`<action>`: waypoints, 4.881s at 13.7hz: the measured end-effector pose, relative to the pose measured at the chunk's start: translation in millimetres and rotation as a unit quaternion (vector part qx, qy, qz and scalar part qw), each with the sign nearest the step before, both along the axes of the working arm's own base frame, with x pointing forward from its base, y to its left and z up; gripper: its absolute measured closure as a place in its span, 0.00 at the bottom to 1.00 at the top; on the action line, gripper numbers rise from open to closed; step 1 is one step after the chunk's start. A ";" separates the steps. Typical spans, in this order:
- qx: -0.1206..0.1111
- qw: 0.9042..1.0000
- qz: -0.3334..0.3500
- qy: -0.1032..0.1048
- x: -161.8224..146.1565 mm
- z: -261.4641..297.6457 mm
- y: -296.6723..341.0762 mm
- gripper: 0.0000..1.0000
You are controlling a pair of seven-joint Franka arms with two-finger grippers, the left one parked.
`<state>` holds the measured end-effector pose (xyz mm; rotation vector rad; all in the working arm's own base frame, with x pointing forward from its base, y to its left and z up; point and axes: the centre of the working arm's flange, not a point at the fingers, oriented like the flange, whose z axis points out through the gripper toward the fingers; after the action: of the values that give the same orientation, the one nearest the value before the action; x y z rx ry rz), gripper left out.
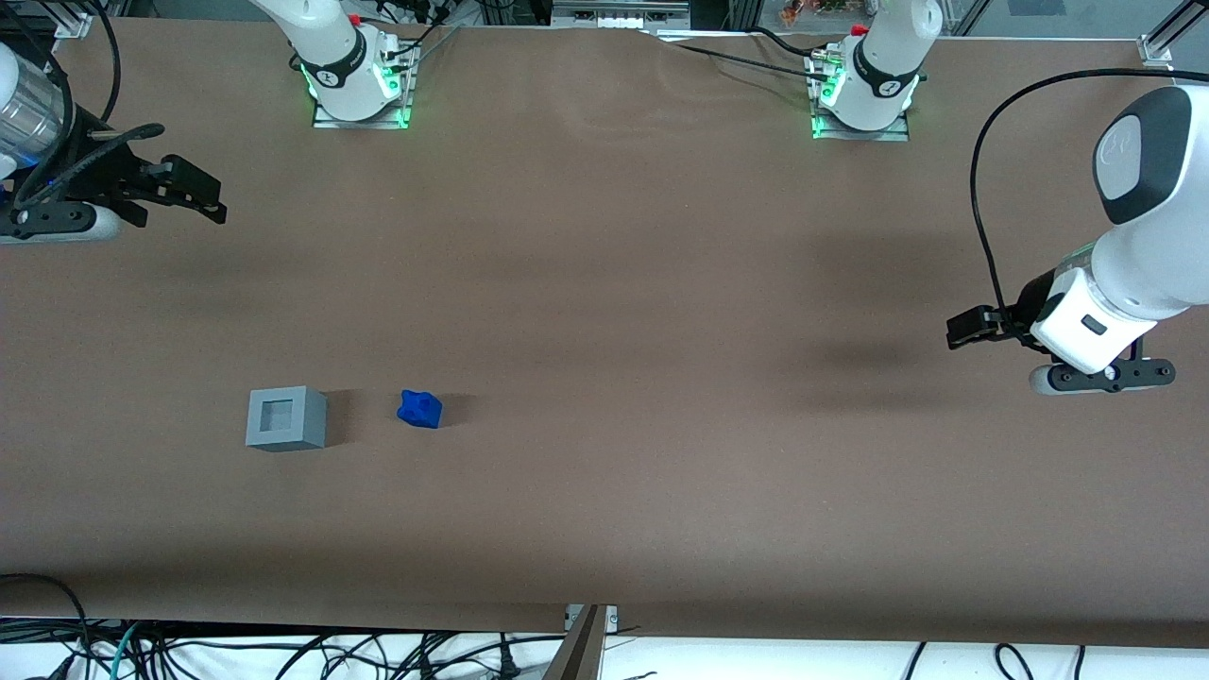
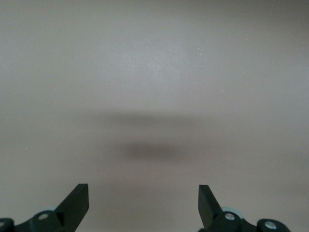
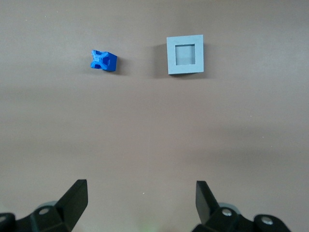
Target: Insert blue part into gray base with right arm
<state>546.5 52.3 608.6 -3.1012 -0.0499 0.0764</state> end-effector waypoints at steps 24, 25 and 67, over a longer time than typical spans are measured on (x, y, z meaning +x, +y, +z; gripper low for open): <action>-0.012 1.000 0.006 0.000 0.7 0.2 -5.6 0.01; -0.012 1.000 0.006 0.000 0.7 0.2 -5.6 0.01; -0.009 0.990 -0.135 -0.049 118.6 -375.1 160.7 0.37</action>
<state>665.1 213.0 233.5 -3.0917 0.3699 -0.0846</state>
